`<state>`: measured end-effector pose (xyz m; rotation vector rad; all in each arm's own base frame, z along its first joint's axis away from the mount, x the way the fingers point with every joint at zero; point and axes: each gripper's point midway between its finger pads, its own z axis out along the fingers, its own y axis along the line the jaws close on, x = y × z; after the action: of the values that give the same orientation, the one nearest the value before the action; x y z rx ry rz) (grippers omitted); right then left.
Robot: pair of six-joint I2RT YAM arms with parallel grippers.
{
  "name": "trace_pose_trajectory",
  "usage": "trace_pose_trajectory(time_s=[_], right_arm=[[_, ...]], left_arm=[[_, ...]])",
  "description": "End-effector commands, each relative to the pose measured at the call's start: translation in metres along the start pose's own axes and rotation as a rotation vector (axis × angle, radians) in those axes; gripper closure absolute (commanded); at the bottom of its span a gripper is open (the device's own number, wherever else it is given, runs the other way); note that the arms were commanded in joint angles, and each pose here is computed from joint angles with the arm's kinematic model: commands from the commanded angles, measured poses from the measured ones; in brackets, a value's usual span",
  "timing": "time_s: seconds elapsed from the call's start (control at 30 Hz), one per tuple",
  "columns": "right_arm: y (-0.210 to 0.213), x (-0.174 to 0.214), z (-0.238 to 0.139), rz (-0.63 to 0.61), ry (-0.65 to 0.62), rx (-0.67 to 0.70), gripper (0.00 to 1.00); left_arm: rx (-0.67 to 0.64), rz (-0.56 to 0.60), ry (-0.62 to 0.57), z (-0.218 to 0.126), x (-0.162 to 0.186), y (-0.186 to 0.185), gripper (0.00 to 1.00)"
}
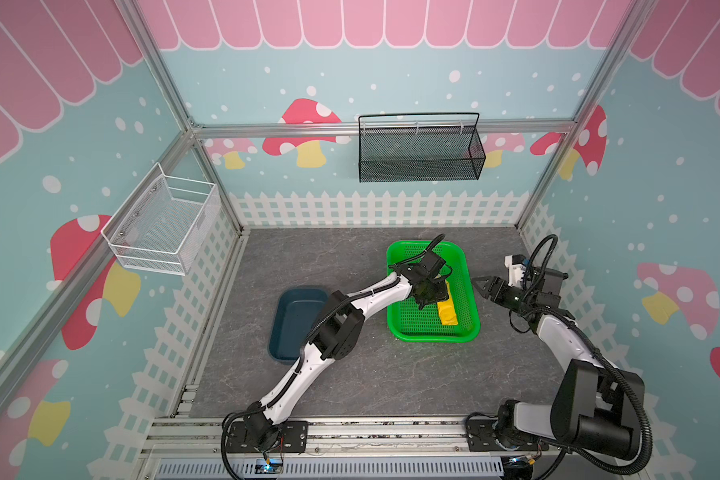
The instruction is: Place the utensils on the paper napkin and roll it up
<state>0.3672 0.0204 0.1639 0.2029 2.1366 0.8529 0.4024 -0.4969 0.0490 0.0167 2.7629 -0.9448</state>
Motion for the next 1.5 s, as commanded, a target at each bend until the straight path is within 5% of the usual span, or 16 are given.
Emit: trace_pose_trajectory(time_s=[0.0,0.47,0.73,1.0,1.2,1.47], right_arm=[[0.001,0.006,0.002,0.006,0.013,-0.02,0.3],[0.001,0.012,0.004,0.022,0.028,-0.04,0.3],[-0.004,0.01,0.003,0.01,0.023,-0.005,0.3],[-0.016,0.019,0.006,-0.002,0.067,0.046,0.3],[-0.033,0.006,-0.002,-0.059,0.035,0.188,0.3],[-0.095,-0.042,-0.063,-0.184,-0.257,0.72,0.28]], left_arm=[[0.008,-0.001,0.028,0.009,0.001,0.004,0.58],[0.049,0.0,0.058,0.016,0.002,0.0,0.52],[0.044,0.061,-0.035,-0.032,-0.012,-0.02,0.31],[0.071,0.119,-0.119,-0.081,-0.025,-0.044,0.27],[0.025,0.223,-0.26,-0.134,-0.031,-0.04,0.27],[-0.1,0.252,-0.555,-0.234,-0.041,0.018,0.22]])
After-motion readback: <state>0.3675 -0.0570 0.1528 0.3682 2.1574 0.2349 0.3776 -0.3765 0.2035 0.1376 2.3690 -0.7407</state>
